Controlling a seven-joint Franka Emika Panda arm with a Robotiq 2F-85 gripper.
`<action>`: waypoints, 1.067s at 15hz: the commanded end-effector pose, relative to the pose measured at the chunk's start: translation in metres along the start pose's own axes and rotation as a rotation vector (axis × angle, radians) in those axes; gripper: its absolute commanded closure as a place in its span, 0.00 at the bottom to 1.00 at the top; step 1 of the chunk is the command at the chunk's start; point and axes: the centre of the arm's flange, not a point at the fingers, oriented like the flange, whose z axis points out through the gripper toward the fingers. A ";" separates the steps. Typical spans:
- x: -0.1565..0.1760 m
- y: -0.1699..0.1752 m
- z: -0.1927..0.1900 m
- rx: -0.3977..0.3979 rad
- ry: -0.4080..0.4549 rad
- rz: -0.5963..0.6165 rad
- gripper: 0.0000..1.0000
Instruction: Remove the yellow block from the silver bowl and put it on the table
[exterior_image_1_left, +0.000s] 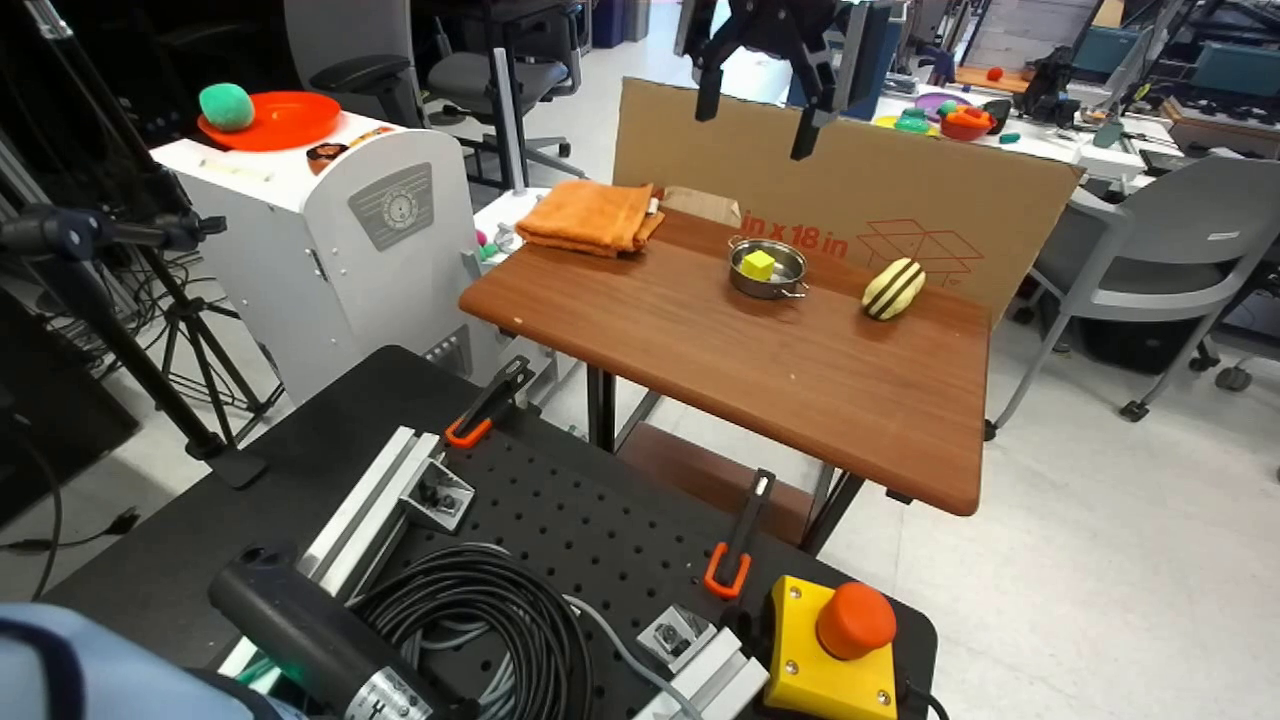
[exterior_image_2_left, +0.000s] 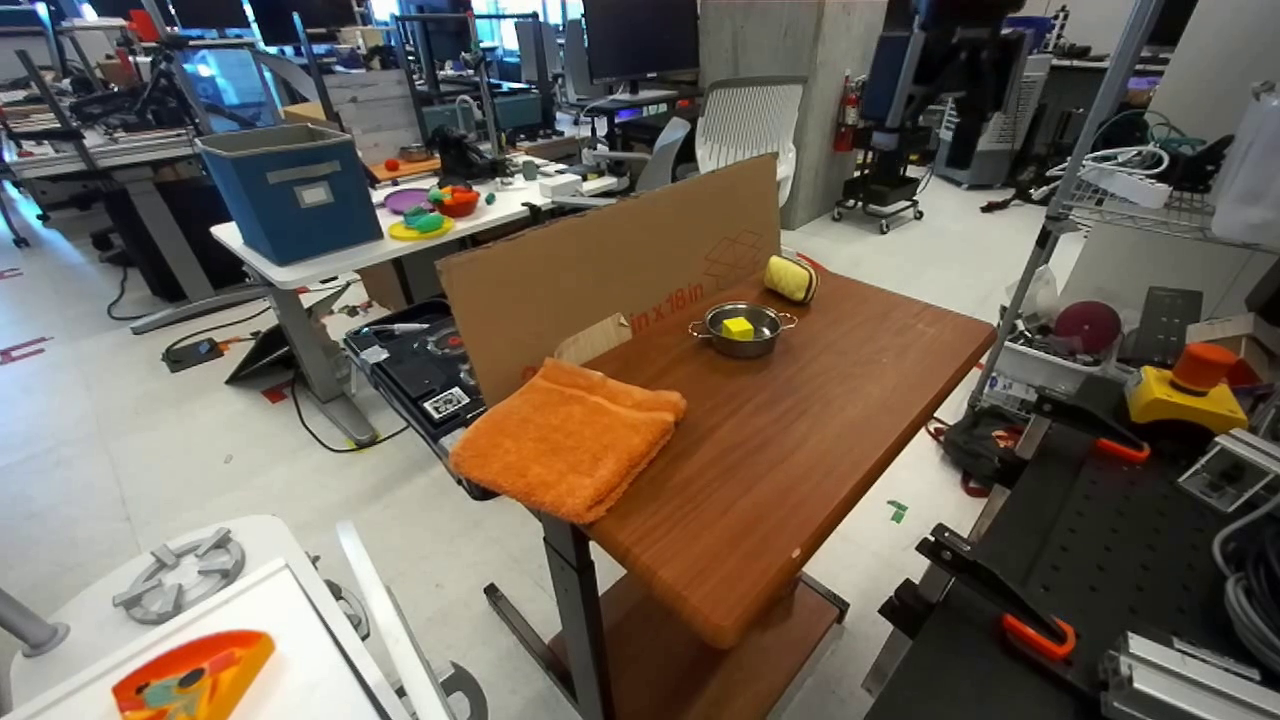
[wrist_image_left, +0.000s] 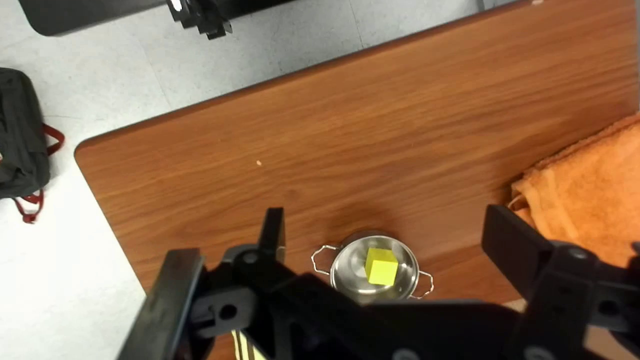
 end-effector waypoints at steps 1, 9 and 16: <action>0.067 -0.011 0.019 -0.021 0.016 0.045 0.00; 0.137 -0.014 0.071 -0.049 0.006 0.100 0.00; 0.166 -0.020 0.119 -0.070 -0.020 0.112 0.00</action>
